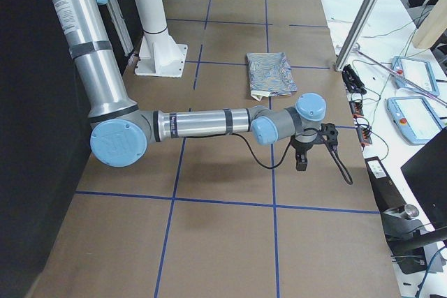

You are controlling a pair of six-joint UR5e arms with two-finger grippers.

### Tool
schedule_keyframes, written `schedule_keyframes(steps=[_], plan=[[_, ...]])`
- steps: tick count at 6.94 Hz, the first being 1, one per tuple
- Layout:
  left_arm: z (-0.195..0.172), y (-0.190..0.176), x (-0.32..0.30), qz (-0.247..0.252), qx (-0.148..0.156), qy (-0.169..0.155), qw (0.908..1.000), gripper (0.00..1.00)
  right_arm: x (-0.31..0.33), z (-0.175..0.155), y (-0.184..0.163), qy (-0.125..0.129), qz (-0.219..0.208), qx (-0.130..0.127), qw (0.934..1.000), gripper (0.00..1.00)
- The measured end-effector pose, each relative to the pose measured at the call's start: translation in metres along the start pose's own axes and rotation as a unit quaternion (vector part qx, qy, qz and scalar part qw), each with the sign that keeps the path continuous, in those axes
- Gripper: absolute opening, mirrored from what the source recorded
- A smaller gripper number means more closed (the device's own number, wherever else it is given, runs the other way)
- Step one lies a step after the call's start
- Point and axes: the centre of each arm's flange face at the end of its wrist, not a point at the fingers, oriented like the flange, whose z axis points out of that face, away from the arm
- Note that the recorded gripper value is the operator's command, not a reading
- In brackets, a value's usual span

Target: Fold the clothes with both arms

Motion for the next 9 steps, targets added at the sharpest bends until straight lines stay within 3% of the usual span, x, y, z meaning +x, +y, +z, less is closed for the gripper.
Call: schedule_keyframes(steps=[1,4,6,9], plan=[[-0.019,0.029,-0.038,0.017,-0.033,-0.022,0.9991,1.00,0.023,-0.003,0.025,-0.002,-0.020,-0.010,0.9997,1.00],[-0.031,0.100,-0.100,-0.033,-0.168,-0.041,0.9844,1.00,0.049,-0.013,0.071,0.003,-0.058,-0.050,0.9971,1.00],[-0.039,0.136,-0.101,-0.016,-0.187,-0.037,0.9816,1.00,0.059,-0.017,0.079,0.009,-0.071,-0.069,0.9951,1.00],[-0.041,0.142,-0.097,-0.022,-0.186,-0.029,0.9819,1.00,0.060,-0.016,0.077,0.033,-0.078,-0.073,0.9937,1.00]])
